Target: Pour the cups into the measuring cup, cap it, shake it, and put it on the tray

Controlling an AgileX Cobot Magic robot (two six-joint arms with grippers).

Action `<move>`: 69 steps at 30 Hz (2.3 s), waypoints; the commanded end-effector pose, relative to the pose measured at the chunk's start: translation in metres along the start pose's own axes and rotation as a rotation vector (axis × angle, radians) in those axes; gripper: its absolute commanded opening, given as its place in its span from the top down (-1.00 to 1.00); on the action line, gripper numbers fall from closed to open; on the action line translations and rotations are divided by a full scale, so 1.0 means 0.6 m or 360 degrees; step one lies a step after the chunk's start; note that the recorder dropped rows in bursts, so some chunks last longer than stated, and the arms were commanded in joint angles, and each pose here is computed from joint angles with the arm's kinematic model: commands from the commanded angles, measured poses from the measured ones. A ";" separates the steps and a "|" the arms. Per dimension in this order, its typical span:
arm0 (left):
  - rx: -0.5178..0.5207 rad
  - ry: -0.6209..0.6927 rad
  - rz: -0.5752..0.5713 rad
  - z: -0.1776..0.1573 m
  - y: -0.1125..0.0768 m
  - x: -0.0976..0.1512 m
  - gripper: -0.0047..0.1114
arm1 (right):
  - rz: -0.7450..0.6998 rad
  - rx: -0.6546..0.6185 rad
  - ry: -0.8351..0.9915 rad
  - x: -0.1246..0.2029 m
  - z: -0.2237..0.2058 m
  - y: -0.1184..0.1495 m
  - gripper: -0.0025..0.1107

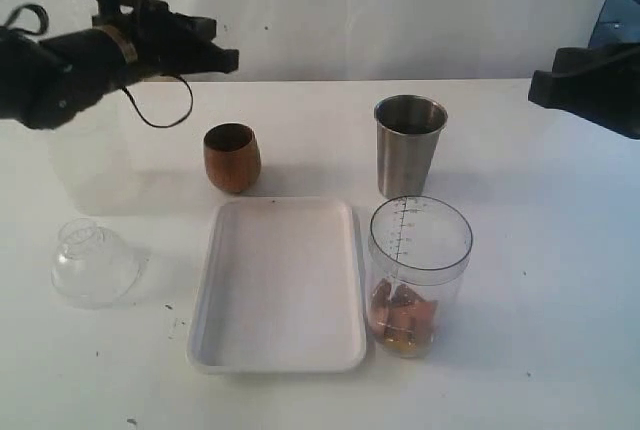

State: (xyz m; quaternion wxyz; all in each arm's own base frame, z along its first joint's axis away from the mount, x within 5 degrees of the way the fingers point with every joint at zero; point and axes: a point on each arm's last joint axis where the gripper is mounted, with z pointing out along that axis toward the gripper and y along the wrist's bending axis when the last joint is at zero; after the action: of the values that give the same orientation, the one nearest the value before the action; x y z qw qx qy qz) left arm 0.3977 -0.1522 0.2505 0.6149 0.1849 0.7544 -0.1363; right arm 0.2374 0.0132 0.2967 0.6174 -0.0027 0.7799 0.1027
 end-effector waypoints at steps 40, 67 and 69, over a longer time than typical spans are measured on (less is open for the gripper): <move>-0.0208 -0.0528 -0.0172 -0.653 -0.056 0.027 0.91 | -0.0002 0.0010 -0.0010 -0.002 -0.003 -0.002 0.96; -0.0271 -0.0366 -0.0028 -0.631 -0.054 0.085 0.91 | -0.0002 0.0010 -0.0010 -0.002 -0.003 -0.002 0.96; -0.0324 -0.0349 -0.0045 -0.627 -0.052 0.108 0.91 | -0.0002 0.0008 -0.0012 -0.002 -0.003 -0.002 0.96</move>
State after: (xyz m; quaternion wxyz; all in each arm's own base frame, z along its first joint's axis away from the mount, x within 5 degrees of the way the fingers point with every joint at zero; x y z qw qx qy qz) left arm 0.0424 -0.0109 0.2750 0.7028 0.1021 0.6974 -0.0959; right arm 0.2374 0.0132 0.2967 0.6174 -0.0027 0.7799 0.1027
